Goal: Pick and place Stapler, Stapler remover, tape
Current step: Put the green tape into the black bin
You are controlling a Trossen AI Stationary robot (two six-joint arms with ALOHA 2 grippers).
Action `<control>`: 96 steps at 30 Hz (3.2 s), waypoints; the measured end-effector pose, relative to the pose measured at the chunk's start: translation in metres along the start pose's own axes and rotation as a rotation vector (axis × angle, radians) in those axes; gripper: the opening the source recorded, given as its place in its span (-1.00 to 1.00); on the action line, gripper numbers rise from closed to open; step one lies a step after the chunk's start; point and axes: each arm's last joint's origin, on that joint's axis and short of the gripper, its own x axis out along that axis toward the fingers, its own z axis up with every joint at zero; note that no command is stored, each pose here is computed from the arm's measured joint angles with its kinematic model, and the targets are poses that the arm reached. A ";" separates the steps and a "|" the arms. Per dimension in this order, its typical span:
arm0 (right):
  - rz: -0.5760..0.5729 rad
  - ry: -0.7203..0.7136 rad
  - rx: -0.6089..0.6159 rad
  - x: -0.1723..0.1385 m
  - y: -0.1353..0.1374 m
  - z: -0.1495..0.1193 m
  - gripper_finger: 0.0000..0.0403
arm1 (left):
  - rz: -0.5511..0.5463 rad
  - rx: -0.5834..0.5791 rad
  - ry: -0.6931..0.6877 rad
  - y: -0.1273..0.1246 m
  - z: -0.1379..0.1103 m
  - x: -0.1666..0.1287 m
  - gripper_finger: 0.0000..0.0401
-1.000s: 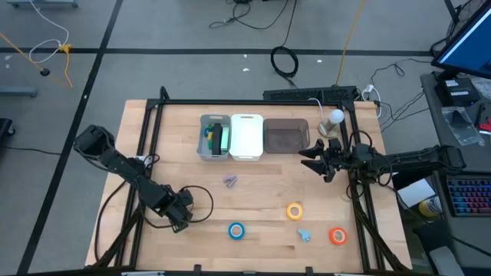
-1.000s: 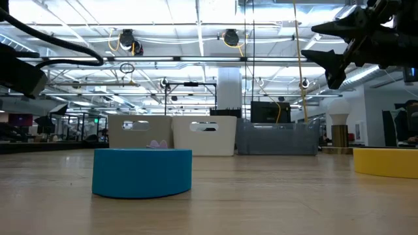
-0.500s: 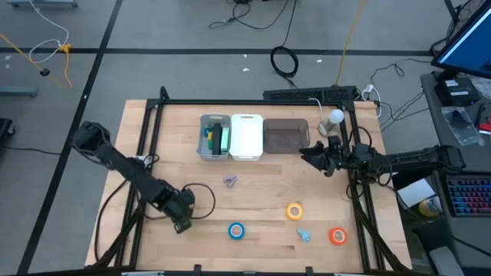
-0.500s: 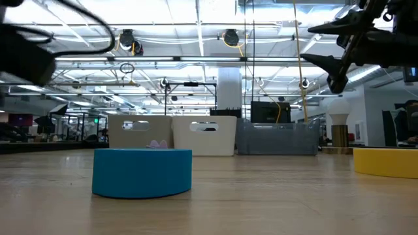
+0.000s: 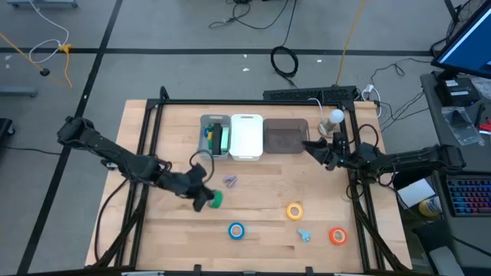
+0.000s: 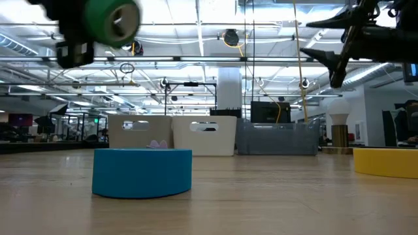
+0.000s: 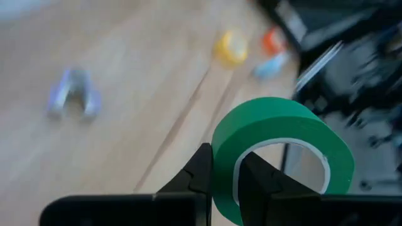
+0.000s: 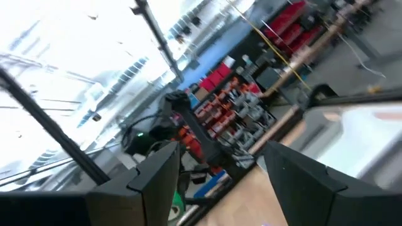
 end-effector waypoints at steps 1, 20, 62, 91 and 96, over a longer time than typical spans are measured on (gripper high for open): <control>0.016 -0.008 -0.009 0.000 0.002 0.001 0.12 | -0.021 0.007 -0.037 -0.001 0.005 0.000 -0.80; 0.088 0.164 -0.269 0.058 0.043 -0.013 0.12 | -0.125 0.079 -0.525 0.013 0.089 -0.001 -0.80; 0.116 0.250 -0.452 0.184 0.059 -0.043 0.46 | -0.124 0.221 -0.554 0.022 0.100 0.019 -0.80; 0.052 0.354 -0.296 0.185 0.045 -0.043 0.38 | -0.076 0.236 -0.572 0.034 0.100 0.046 -0.80; 0.050 0.367 -0.282 0.185 0.044 -0.044 0.38 | -0.070 0.239 -0.575 0.034 0.100 0.046 -0.80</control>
